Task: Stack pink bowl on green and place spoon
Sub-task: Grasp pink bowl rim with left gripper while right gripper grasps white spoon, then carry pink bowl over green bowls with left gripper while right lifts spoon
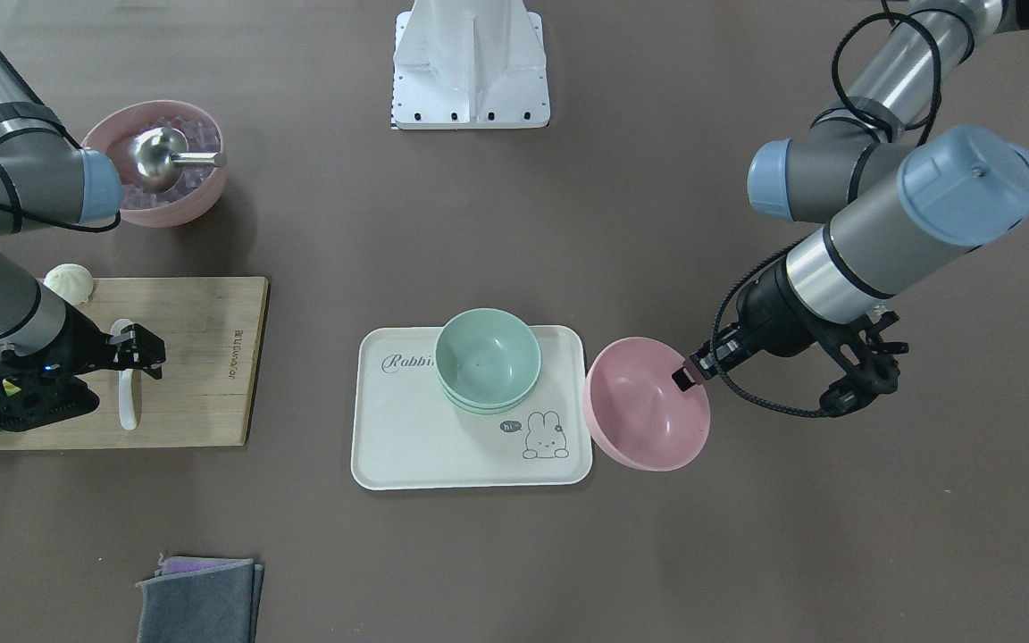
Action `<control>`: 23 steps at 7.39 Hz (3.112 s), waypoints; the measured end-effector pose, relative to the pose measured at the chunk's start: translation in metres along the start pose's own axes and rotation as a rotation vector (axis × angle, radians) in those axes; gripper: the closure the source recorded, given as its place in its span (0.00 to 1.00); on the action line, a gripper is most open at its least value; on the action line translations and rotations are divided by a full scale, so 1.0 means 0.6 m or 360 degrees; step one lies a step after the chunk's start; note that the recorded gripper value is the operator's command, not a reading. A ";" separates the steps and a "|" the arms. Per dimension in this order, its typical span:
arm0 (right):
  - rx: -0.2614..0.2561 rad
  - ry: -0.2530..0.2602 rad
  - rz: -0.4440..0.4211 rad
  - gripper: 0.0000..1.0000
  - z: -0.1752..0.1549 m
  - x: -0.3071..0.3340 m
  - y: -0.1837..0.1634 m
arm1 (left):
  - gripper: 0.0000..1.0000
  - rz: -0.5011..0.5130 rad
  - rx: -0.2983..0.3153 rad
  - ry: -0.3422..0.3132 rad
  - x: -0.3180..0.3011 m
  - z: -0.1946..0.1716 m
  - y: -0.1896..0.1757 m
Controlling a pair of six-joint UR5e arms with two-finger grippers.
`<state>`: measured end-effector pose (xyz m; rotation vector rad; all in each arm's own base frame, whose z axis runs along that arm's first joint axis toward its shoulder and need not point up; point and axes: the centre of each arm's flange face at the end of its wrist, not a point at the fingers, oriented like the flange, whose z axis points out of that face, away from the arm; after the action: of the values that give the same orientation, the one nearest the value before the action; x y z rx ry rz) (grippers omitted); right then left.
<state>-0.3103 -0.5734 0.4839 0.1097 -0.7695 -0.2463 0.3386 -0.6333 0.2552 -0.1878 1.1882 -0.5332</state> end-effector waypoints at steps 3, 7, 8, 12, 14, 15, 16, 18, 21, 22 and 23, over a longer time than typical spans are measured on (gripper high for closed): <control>-0.0026 0.0016 0.0000 0.16 0.017 0.007 0.007 | 1.00 0.0009 0.0033 -0.0001 0.027 0.024 0.011; -0.0042 0.0026 0.0007 0.30 0.026 0.017 0.009 | 1.00 0.0013 0.0035 0.0001 0.031 0.026 0.013; -0.0046 0.0028 0.0010 0.37 0.028 0.019 0.009 | 1.00 0.0015 0.0034 0.0001 0.031 0.026 0.013; -0.0051 0.0029 0.0015 0.84 0.030 0.020 0.009 | 1.00 0.0022 0.0030 -0.0002 0.031 0.030 0.015; -0.0047 0.0027 0.0014 1.00 0.027 0.022 0.008 | 1.00 0.0023 0.0030 -0.0002 0.030 0.030 0.015; -0.0034 0.0019 0.0022 1.00 0.017 0.027 0.004 | 1.00 0.0025 0.0030 0.0001 0.031 0.028 0.017; -0.0012 -0.0004 0.0041 1.00 -0.004 0.038 -0.004 | 1.00 0.0029 0.0030 0.0009 0.036 0.025 0.020; 0.0024 -0.0109 0.0099 1.00 -0.064 0.070 -0.020 | 1.00 0.0015 0.0022 0.0040 0.063 0.016 0.035; 0.0067 -0.0181 0.0112 1.00 -0.116 0.066 -0.028 | 1.00 0.0009 0.0061 0.0105 0.089 0.053 0.076; 0.0080 -0.0190 0.0108 1.00 -0.126 0.059 -0.031 | 1.00 0.0004 0.0082 0.0154 0.091 0.083 0.098; 0.0092 -0.0196 0.0107 1.00 -0.133 0.051 -0.036 | 1.00 -0.0006 0.0089 0.0194 0.097 0.110 0.126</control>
<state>-0.2369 -0.6016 0.4434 0.1236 -0.9017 -0.1683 0.4371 -0.6053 0.2006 -0.1111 1.2901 -0.5874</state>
